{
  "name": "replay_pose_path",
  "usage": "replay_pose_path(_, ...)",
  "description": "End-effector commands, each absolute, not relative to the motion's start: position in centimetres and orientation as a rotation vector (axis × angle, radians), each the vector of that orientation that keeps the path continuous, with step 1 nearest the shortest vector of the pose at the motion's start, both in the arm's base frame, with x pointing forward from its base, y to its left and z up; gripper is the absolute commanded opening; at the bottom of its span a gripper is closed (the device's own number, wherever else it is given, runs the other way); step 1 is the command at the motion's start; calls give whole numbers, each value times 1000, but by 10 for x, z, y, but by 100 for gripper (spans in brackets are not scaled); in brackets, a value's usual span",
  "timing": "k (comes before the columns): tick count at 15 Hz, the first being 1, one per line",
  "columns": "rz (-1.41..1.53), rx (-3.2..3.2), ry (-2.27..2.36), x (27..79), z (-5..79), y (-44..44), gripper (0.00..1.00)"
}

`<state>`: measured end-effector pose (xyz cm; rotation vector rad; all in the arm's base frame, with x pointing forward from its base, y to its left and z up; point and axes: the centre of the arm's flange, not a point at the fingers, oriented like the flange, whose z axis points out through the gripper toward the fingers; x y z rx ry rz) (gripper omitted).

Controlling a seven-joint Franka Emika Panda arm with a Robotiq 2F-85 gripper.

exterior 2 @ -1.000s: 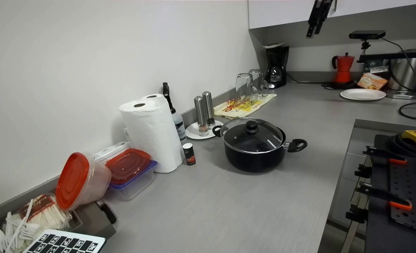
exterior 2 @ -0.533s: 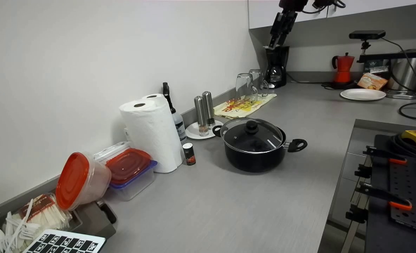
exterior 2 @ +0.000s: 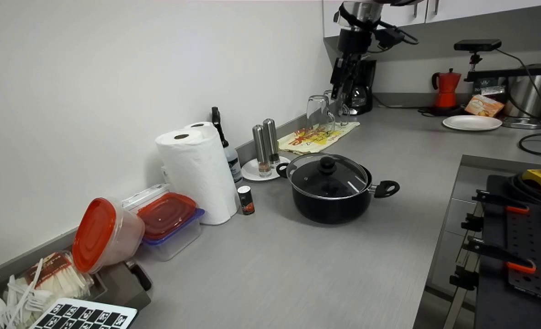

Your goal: Uncover the pot and put the lid on the counter

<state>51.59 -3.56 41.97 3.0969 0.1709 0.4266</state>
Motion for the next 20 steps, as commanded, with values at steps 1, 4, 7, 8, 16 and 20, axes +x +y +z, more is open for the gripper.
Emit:
replay_pose_path(1,391,3127,178,539,395,-18,100)
replay_pose_path(4,325,3134,195,546,372,-9,100)
replay_pose_path(7,238,3137,211,546,344,-1,100)
replay_pose_path(8,216,3139,218,546,337,2,100)
replay_pose_path(16,242,3098,215,554,300,33,100)
replay_pose_path(20,346,3020,179,562,285,38,100)
